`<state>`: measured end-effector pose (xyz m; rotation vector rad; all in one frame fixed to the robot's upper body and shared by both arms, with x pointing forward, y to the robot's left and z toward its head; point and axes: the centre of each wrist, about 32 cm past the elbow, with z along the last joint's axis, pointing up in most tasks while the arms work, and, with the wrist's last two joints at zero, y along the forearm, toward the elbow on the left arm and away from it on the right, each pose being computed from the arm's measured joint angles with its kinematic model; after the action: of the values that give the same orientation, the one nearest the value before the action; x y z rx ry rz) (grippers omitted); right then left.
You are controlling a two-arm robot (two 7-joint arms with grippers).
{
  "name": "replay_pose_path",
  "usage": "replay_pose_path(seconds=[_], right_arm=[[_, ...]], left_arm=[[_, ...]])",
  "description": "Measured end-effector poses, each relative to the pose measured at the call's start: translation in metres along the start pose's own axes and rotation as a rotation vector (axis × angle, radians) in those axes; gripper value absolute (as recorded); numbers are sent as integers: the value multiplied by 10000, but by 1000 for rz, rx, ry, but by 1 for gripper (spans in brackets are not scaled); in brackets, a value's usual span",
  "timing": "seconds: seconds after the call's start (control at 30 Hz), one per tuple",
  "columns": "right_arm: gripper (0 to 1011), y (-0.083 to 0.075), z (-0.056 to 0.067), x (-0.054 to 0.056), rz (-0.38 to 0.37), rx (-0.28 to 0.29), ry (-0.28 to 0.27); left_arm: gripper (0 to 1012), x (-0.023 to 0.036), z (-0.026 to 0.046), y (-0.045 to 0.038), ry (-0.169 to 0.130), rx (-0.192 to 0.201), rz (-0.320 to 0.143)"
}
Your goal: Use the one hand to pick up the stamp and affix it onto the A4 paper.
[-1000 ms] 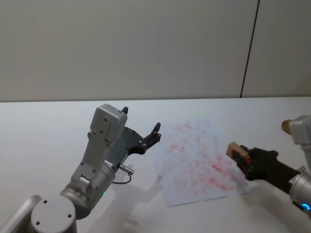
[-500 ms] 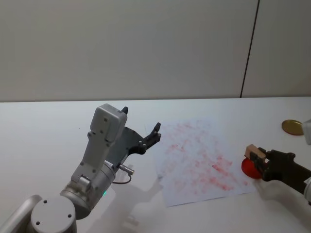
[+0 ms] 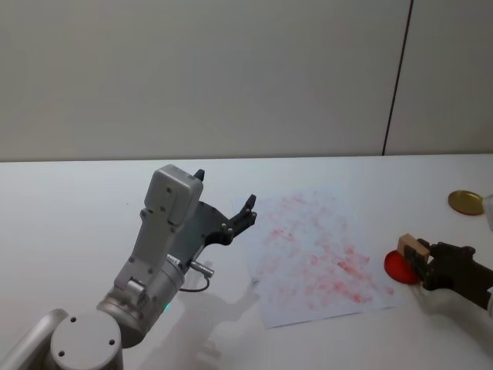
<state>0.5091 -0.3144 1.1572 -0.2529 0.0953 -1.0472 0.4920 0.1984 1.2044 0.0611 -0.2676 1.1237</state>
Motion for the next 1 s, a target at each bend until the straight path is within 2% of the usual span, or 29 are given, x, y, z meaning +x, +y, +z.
replay_pose_path(seconds=[0.1,0.27,0.33,0.37,0.47,0.5,0.53,0.7,0.87,1.0], right_arm=[[237,6,-3,9,2,-6,0],[413,16,-3,18,4,-14,0],[449,19,-1,21,3,-16,1],[508,20,0,21,3,-16,1],[566,22,4,22,3,-15,1],[638,23,6,23,2,-15,1],[652,23,7,22,2,-14,2],[811,23,43,14,-4,8,-2],[960,17,125,-11,-12,55,-18],[1001,14,192,-38,-18,89,-31]], left_arm=[[993,0,0,0,0,0,0],[993,0,0,0,0,0,0],[993,0,0,0,0,0,0],[993,0,0,0,0,0,0],[993,0,0,0,0,0,0],[993,0,0,0,0,0,0],[993,0,0,0,0,0,0],[993,0,0,0,0,0,0],[993,0,0,0,0,0,0],[993,0,0,0,0,0,0]])
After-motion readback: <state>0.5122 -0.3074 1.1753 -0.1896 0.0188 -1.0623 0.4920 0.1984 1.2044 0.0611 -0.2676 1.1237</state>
